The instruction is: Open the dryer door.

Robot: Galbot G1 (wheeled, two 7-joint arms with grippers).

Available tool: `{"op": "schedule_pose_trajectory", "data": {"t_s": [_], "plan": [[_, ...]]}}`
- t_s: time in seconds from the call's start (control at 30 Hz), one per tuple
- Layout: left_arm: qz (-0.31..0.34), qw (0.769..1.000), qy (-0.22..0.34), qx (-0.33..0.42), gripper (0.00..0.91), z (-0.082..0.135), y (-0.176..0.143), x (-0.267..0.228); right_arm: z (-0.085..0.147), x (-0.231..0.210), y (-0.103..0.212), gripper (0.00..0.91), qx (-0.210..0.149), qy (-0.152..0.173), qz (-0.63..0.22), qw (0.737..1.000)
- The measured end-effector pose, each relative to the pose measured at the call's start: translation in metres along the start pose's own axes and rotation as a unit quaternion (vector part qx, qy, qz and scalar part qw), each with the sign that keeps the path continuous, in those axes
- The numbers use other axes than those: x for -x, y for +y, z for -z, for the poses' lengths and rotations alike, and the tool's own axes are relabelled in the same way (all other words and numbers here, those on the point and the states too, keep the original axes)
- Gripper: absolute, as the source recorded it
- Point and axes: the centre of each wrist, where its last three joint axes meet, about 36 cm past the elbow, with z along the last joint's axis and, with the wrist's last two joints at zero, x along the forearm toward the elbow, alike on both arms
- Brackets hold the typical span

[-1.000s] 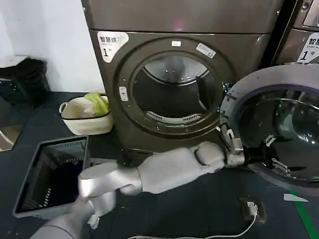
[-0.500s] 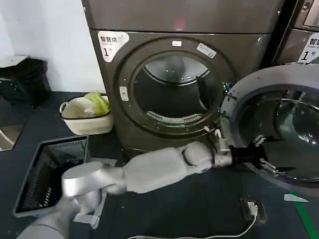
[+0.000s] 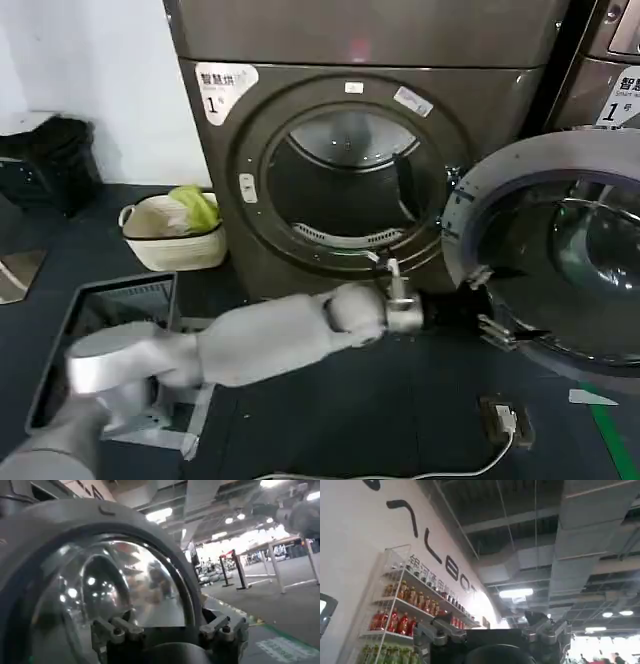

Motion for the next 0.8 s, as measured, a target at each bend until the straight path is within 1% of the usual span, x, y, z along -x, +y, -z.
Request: {"op": "schedule_pose_trajectory", "data": {"t_s": [0.17,0.37,0.57,0.7,0.8], "plan": [[0.017,1.0,0.008,0.013,0.907,0.008,0.011,-0.034,-0.001,0.0,0.001,0.907,0.002,0.0,0.001,1.0],[0.027,0.999,0.043,0.019,0.907,0.016,0.013,-0.072,-0.002,0.0,0.003,0.907,0.003,0.001,0.003,1.0],[0.041,0.996,0.058,0.051,0.907,0.026,0.019,-0.111,-0.003,0.001,0.003,0.907,0.005,0.001,0.003,1.0],[0.041,0.994,0.079,0.07,0.907,0.03,0.019,-0.137,-0.004,0.002,0.005,0.907,0.007,0.001,0.003,1.0],[0.05,0.99,0.106,0.082,0.907,0.029,0.019,-0.164,-0.005,0.002,0.005,0.907,0.005,0.001,0.002,1.0]]}}
